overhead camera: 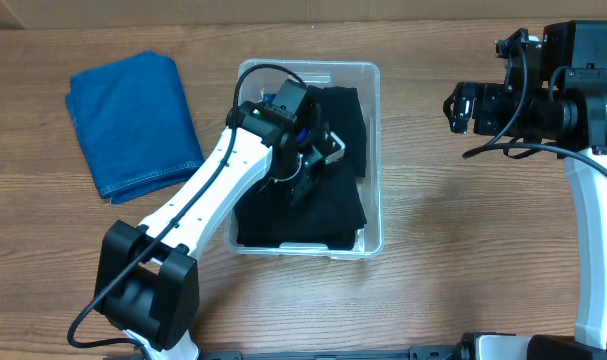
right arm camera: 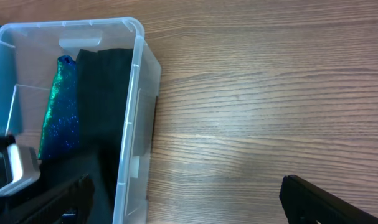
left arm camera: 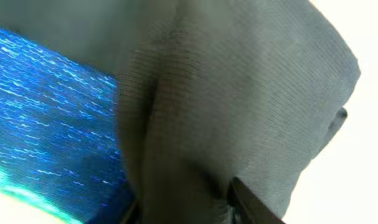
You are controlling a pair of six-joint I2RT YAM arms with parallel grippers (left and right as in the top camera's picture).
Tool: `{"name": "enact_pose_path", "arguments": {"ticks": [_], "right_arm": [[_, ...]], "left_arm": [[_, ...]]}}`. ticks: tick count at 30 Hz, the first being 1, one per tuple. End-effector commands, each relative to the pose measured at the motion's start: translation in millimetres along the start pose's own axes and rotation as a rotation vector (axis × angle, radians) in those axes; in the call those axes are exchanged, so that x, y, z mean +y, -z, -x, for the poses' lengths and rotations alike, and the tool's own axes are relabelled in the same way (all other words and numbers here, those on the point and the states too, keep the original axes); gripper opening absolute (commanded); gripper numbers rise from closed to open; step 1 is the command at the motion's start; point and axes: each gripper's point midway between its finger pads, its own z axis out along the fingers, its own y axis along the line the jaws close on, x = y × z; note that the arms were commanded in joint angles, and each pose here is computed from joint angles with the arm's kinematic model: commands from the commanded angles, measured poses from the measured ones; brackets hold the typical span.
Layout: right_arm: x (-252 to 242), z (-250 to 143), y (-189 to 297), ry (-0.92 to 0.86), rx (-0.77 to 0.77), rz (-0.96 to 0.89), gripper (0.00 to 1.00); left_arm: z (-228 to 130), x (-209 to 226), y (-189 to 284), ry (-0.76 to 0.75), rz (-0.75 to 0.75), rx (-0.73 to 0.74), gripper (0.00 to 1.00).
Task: Pack container
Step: 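Place the left black cloth into the bin and release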
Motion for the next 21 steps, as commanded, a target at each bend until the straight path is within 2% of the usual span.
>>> {"name": "enact_pose_path", "arguments": {"ticks": [1, 3, 7, 10, 12, 14, 15, 17, 21], "right_arm": [[-2, -1, -2, -0.008, 0.007, -0.005, 1.00], [-2, -2, -2, -0.008, 0.009, -0.005, 1.00], [-3, -2, -2, -0.008, 0.009, -0.012, 1.00], [-5, -1, -2, -0.008, 0.008, -0.021, 1.00], [-5, -1, -2, -0.008, 0.007, -0.020, 1.00], [-5, -1, -2, -0.008, 0.007, -0.020, 1.00], [-5, -1, -2, -0.008, 0.007, -0.020, 1.00], [-5, -1, -2, -0.008, 0.008, -0.020, 1.00], [-5, -1, -2, -0.008, 0.008, -0.020, 1.00]], "left_arm": [[30, 41, 23, 0.050, 0.223, -0.077, 0.74], [41, 51, 40, 0.084, 0.281, -0.110, 0.76], [57, 56, 99, 0.208, 0.359, -0.192, 1.00], [48, 44, 135, 0.330, 0.345, -0.225, 1.00], [28, 35, 135, 0.401, 0.321, -0.163, 0.98], [8, 18, 123, 0.433, 0.244, -0.067, 0.24], [1, 11, 117, 0.441, 0.211, -0.032, 0.04], [-18, -1, 101, 0.458, 0.156, 0.054, 0.04], [-42, -1, 64, 0.501, 0.144, 0.142, 0.04]]}}
